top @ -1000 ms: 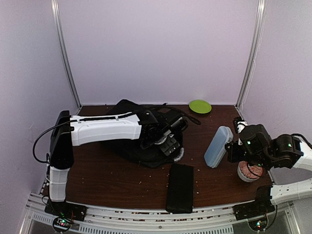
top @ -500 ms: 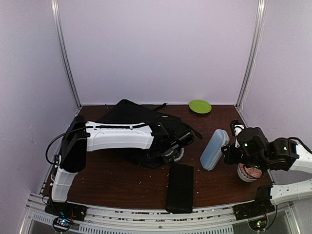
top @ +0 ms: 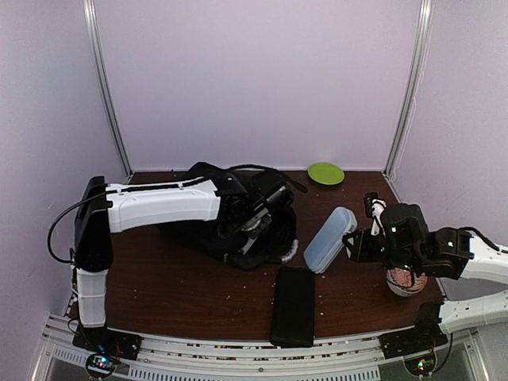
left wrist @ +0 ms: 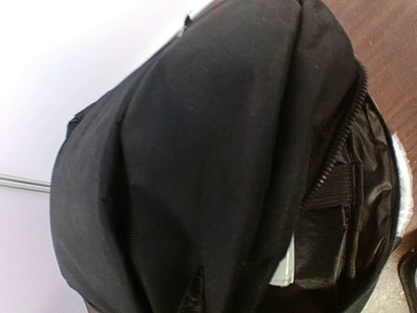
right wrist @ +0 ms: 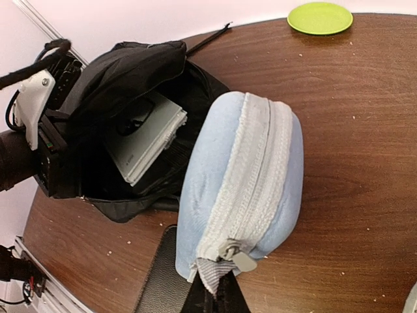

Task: Pack the student bag
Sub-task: Place the stationery in the student bag.

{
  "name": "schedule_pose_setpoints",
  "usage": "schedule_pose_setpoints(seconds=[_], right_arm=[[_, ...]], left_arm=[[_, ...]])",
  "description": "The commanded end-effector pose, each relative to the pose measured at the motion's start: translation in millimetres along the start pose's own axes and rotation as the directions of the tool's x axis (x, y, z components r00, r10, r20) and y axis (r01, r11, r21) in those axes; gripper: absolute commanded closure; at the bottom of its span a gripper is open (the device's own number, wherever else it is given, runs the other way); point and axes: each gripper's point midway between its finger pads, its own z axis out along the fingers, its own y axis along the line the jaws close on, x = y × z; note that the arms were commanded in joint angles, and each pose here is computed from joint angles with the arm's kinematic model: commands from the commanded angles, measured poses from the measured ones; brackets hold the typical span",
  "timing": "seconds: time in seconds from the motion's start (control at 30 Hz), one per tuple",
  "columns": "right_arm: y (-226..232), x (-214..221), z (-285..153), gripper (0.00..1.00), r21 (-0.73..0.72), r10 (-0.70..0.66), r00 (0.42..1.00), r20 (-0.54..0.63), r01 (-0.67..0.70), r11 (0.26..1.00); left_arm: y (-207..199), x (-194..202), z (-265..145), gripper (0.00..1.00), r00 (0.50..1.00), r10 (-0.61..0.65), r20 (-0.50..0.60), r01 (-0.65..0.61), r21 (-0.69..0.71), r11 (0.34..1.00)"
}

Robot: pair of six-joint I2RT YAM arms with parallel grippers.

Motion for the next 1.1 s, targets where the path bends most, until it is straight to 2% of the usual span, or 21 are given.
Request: schedule_pose_setpoints(seconds=[0.0, 0.17, 0.37, 0.47, 0.63, 0.83, 1.07], right_arm=[[43, -58, -15, 1.0, -0.188, 0.149, 0.975, 0.162, -0.118, 0.975], [63, -79, -13, 1.0, -0.307, 0.279, 0.937, 0.209, -0.208, 0.929], [73, -88, 4, 1.0, -0.372, 0.394, 0.889, 0.233, -0.293, 0.881], [75, -91, 18, 1.0, -0.383, 0.424, 0.87, 0.25, -0.314, 0.869], [78, -82, 62, 1.0, -0.327, 0.414, 0.879, 0.237, -0.329, 0.886], [89, -77, 104, 1.0, -0.367, 0.491, 0.847, 0.205, -0.399, 0.841], [108, -93, 134, 1.0, -0.42, 0.545, 0.811, 0.214, -0.428, 0.801]], left_arm=[[61, -35, -47, 1.0, 0.973, -0.189, 0.135, 0.19, 0.012, 0.982], [76, -54, -78, 1.0, 0.926, -0.327, 0.188, 0.299, 0.165, 0.94], [63, -56, -84, 1.0, 0.902, -0.403, 0.157, 0.35, 0.281, 0.894], [56, -55, -85, 1.0, 0.89, -0.43, 0.15, 0.367, 0.323, 0.872], [48, -54, -87, 1.0, 0.88, -0.454, 0.142, 0.375, 0.379, 0.846], [40, -55, -90, 1.0, 0.87, -0.476, 0.127, 0.385, 0.427, 0.818], [34, -56, -98, 1.0, 0.861, -0.494, 0.119, 0.382, 0.488, 0.785]])
